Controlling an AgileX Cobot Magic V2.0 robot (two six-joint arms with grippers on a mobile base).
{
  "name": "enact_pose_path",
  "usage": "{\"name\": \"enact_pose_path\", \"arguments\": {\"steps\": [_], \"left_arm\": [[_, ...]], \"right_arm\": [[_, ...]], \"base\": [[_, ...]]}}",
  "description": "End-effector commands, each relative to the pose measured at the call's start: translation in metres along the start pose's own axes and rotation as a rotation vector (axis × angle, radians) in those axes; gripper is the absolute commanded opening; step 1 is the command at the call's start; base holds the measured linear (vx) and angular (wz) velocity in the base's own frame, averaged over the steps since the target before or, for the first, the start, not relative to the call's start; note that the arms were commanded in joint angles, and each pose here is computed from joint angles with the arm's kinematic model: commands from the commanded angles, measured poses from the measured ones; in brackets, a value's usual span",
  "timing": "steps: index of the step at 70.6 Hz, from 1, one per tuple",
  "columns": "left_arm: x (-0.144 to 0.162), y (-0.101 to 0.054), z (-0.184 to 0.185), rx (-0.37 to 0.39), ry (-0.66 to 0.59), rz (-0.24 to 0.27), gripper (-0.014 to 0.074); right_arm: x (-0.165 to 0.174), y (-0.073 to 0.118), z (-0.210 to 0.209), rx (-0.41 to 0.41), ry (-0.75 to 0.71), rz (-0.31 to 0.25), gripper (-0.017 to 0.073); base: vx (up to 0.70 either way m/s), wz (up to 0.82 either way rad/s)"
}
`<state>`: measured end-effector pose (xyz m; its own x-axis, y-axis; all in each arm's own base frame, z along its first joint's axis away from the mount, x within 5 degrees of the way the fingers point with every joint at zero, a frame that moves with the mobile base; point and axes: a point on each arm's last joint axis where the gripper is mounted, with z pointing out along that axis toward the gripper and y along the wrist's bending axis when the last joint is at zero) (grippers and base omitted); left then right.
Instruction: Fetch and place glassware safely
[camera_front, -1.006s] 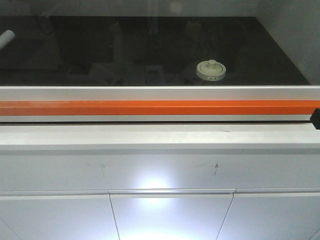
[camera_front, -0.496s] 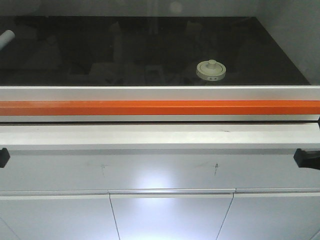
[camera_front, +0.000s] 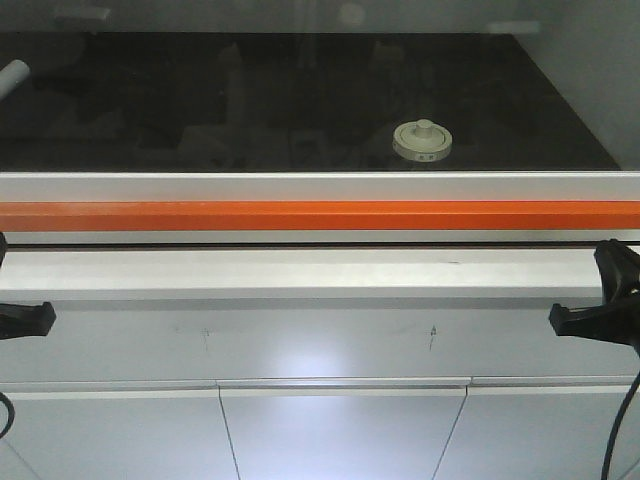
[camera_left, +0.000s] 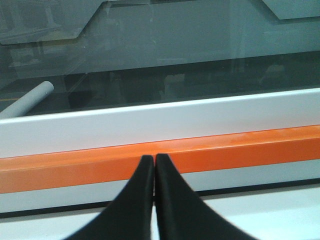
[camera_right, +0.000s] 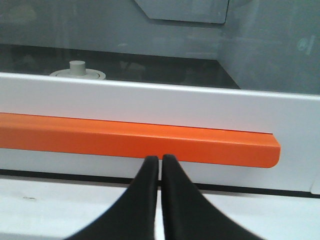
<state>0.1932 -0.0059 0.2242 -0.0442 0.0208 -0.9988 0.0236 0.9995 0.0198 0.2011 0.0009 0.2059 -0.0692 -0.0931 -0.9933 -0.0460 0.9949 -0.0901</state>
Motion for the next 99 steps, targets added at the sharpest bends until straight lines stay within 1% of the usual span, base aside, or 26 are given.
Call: {"name": "enact_pose_path", "arguments": {"steps": [1,10,21,33,75,88,99], "left_arm": [[-0.014,0.001,0.006,-0.008,-0.133,-0.005,-0.0007],[-0.013,0.000,0.009,-0.006,-0.153,-0.001,-0.0007],[-0.011,0.000,0.011,-0.006,-0.159,-0.001,-0.0007],[-0.011,0.000,0.011,-0.006,-0.159,-0.001,-0.0007],[-0.012,0.000,0.011,-0.007,-0.165,-0.002,-0.0007],[-0.012,0.000,0.011,-0.007,-0.166,-0.002,-0.0007],[-0.012,0.000,0.011,-0.007,-0.166,-0.002,-0.0007]], "right_arm": [[-0.010,-0.002,0.008,0.004,-0.138,0.000,-0.0001],[0.002,-0.001,0.018,-0.001,-0.144,0.008,-0.0001],[0.021,0.001,0.029,-0.007,-0.114,0.019,-0.0001],[0.028,0.002,0.043,-0.025,-0.118,0.013,-0.0001],[0.027,0.000,0.079,-0.028,-0.127,0.003,-0.0001],[0.022,-0.002,0.092,-0.025,-0.154,0.000,-0.0001],[0.016,-0.002,0.096,-0.025,-0.187,-0.003,-0.0001]], "base": [[0.00,0.00],[0.00,0.00],[0.00,0.00],[0.00,0.00],[0.00,0.00],[0.00,0.00],[0.00,0.00]]}}
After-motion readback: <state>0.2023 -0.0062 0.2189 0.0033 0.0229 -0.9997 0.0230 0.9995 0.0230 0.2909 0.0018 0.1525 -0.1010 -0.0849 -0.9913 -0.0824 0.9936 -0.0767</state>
